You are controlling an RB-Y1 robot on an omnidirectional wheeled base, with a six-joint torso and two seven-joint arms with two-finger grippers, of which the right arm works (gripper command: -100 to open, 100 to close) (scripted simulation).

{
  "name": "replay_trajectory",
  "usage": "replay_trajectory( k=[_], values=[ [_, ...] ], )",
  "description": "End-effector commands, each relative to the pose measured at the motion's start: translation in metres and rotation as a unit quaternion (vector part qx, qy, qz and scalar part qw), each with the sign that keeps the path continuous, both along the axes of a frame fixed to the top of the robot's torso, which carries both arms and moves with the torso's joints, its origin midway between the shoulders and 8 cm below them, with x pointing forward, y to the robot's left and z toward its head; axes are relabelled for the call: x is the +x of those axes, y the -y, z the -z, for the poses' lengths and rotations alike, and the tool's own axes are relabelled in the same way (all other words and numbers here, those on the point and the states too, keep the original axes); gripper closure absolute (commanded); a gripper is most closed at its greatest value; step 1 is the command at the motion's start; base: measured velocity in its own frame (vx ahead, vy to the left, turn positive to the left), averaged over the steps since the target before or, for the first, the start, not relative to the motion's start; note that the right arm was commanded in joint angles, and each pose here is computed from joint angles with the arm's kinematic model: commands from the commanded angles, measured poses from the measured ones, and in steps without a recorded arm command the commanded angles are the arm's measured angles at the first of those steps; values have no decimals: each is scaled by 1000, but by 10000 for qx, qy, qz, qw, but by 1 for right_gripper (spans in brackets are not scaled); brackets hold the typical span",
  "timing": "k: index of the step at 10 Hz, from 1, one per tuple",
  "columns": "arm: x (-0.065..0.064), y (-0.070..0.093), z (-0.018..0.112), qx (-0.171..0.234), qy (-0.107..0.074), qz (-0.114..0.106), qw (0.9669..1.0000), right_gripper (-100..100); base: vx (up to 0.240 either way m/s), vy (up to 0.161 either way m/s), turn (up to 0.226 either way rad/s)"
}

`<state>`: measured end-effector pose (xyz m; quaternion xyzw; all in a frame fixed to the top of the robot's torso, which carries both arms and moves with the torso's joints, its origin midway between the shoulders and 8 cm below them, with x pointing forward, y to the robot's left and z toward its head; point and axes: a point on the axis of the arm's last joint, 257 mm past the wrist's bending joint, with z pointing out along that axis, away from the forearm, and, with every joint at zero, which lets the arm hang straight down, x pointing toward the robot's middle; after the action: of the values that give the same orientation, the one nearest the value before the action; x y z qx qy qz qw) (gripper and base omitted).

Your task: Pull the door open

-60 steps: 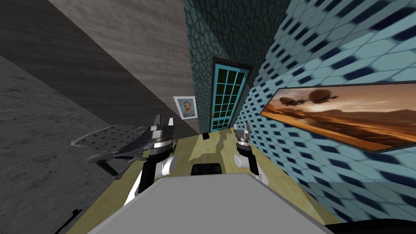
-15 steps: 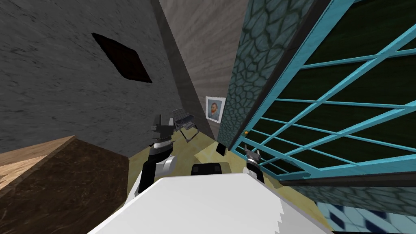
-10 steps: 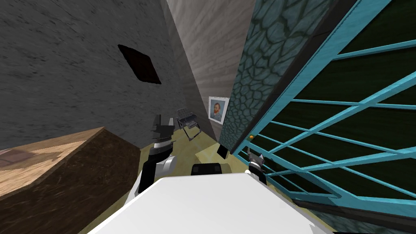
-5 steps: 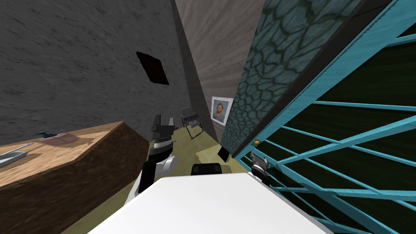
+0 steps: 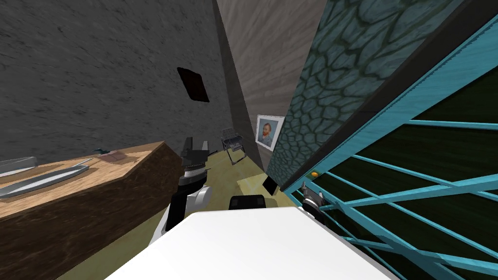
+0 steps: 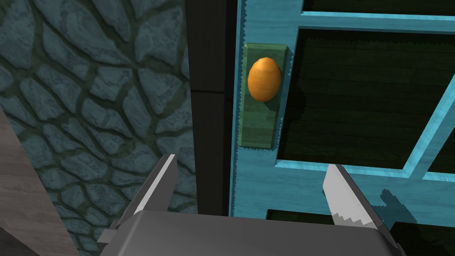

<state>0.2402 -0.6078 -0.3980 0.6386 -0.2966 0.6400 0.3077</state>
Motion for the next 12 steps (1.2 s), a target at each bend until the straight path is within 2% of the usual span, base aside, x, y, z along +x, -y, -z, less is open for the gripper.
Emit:
replay_trajectory(
  k=[1,5,7,10,12],
  values=[
    [-3,5,0,0,-1,79,10000,-100,-99,154,142],
    [-10,19,1,-4,0,312,9995,-100,-73,118,144],
    [-15,28,1,-3,1,466,9989,-100,-47,66,227],
    [-20,35,1,1,2,604,9982,-100,-7,-20,84],
    [-24,41,1,6,3,727,9974,-100,7,-133,128]
  ],
)
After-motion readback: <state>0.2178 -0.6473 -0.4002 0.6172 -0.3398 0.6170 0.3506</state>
